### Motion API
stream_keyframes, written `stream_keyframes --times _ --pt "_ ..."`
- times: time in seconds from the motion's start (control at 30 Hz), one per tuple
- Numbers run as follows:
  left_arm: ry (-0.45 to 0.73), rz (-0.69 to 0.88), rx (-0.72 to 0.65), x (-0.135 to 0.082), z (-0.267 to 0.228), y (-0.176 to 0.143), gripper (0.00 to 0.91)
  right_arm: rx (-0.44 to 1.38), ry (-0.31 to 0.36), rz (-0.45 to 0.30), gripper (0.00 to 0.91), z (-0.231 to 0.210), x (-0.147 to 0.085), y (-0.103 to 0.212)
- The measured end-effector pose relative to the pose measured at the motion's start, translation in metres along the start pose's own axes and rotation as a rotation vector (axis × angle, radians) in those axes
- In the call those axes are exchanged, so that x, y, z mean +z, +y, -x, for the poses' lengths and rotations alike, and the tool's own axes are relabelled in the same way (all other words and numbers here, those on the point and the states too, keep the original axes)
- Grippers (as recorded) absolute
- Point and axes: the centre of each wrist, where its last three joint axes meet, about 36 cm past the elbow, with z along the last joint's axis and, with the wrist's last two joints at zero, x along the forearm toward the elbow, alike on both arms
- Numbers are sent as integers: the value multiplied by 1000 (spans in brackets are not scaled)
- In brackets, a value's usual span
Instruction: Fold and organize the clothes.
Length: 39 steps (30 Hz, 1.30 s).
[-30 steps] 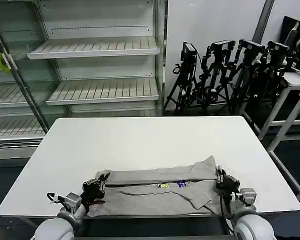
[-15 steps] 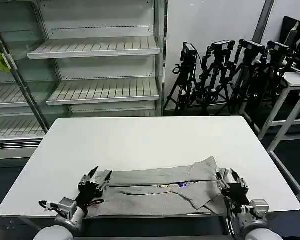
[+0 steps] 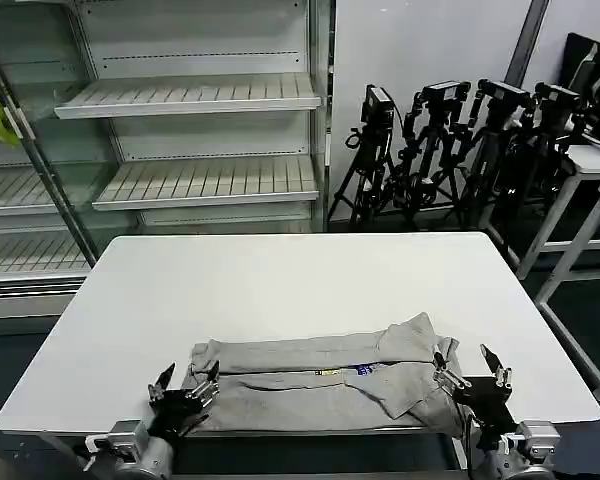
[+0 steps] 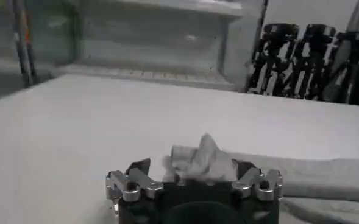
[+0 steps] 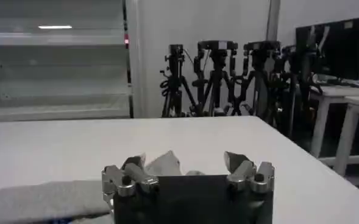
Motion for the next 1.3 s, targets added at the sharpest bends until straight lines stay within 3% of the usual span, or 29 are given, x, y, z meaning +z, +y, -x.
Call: stream_keyframes --times 0.07,0.1,0.13,0.17,0.2,0.23,0.6,1.0,1.3 --pt "12 -30 -3 5 2 -5 907 3 -1 1 907 -3 0 0" --pt "16 -41 -4 8 3 -6 705 4 0 2 907 -4 -1 0" --pt "20 -51 -5 10 4 -8 353 4 0 3 907 -5 -1 1" --pt "22 -61 -5 12 5 -10 202 5 0 4 907 -6 -1 1" --pt "21 -68 -7 14 6 -11 202 5 0 5 907 -7 -1 1" --pt "23 -76 -8 16 6 -13 101 4 0 6 907 -8 -2 2" --pt "25 -152 -5 32 13 -24 71 7 -8 16 907 -12 -4 7" --pt "3 -223 -8 29 20 -23 71 15 -22 24 907 -17 -9 10" --pt "-23 -224 -96 7 19 25 71 7 -31 29 907 -14 -12 12"
